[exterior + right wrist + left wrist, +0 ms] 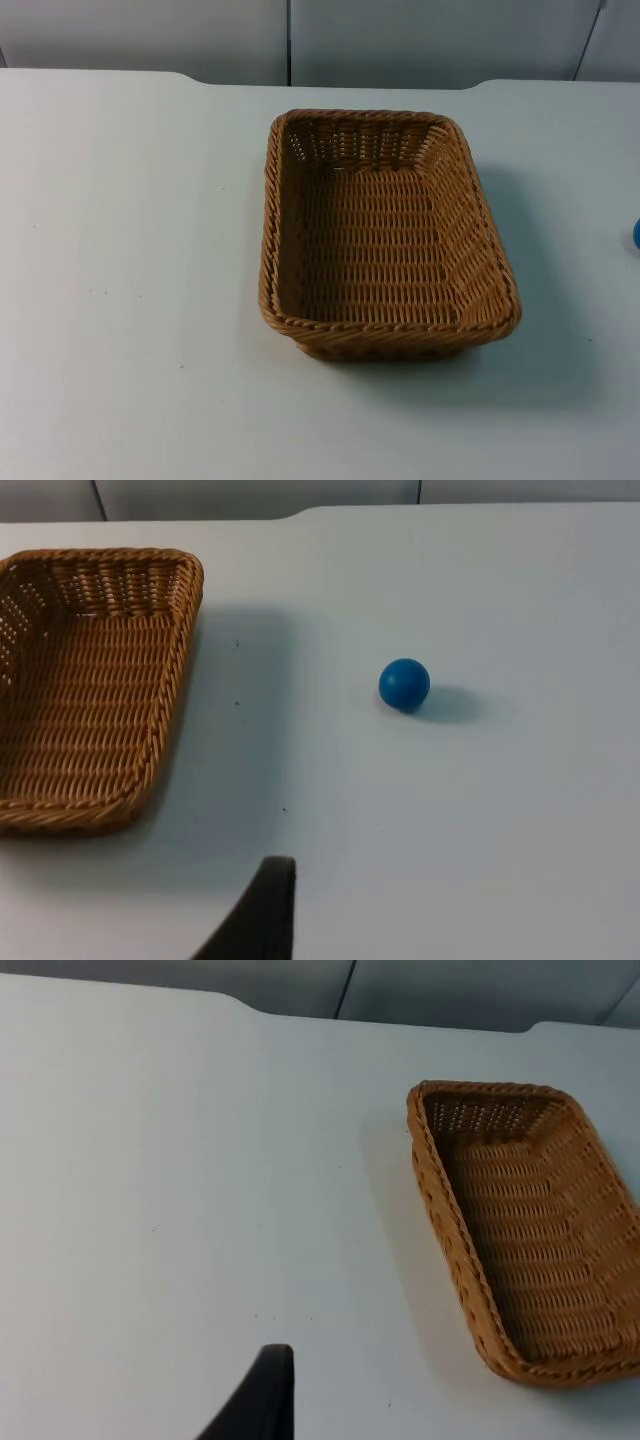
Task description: Pick up the basket with the left hand and place the ball into the basket with the right hand.
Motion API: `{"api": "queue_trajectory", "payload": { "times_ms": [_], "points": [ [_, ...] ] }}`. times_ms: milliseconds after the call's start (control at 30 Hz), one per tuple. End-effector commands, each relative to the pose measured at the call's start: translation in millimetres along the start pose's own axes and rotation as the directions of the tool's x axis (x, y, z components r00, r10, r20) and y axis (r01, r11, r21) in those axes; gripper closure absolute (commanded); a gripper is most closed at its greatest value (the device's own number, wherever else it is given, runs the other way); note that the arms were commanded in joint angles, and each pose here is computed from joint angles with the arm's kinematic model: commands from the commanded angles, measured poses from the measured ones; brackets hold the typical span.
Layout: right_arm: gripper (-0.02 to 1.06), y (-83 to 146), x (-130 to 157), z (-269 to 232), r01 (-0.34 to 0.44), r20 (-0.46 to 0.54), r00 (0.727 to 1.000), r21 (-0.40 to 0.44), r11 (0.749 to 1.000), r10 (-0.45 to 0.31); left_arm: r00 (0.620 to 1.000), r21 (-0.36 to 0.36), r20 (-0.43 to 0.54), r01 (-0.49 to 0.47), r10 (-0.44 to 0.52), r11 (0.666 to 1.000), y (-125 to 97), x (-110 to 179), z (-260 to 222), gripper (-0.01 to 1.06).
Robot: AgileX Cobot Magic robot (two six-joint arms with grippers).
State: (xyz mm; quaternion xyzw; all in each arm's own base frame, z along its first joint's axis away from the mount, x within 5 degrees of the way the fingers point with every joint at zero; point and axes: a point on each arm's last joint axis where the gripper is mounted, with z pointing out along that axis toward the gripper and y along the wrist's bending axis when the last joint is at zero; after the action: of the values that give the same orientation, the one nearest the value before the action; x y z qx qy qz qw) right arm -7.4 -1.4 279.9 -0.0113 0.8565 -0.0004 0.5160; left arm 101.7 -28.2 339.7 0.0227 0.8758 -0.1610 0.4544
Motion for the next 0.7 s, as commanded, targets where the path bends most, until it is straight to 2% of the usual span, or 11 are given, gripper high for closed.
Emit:
{"api": "queue_trajectory", "payload": {
  "times_ms": [0,367,667],
  "points": [
    [0.0,-1,1,1,0.0,0.004,1.0,0.012,1.0,0.0,1.0,0.019,0.003,-0.017,0.017,1.0,3,-13,20,0.0],
    [0.0,-1,1,1,0.0,0.004,1.0,0.012,1.0,0.0,0.992,0.088,-0.114,0.06,-0.05,0.994,22,-27,114,0.0],
    [0.0,-1,1,1,0.002,0.004,1.0,0.015,1.0,-0.002,0.979,0.104,-0.192,0.084,-0.063,0.991,34,-39,168,0.0]
  ]
}}
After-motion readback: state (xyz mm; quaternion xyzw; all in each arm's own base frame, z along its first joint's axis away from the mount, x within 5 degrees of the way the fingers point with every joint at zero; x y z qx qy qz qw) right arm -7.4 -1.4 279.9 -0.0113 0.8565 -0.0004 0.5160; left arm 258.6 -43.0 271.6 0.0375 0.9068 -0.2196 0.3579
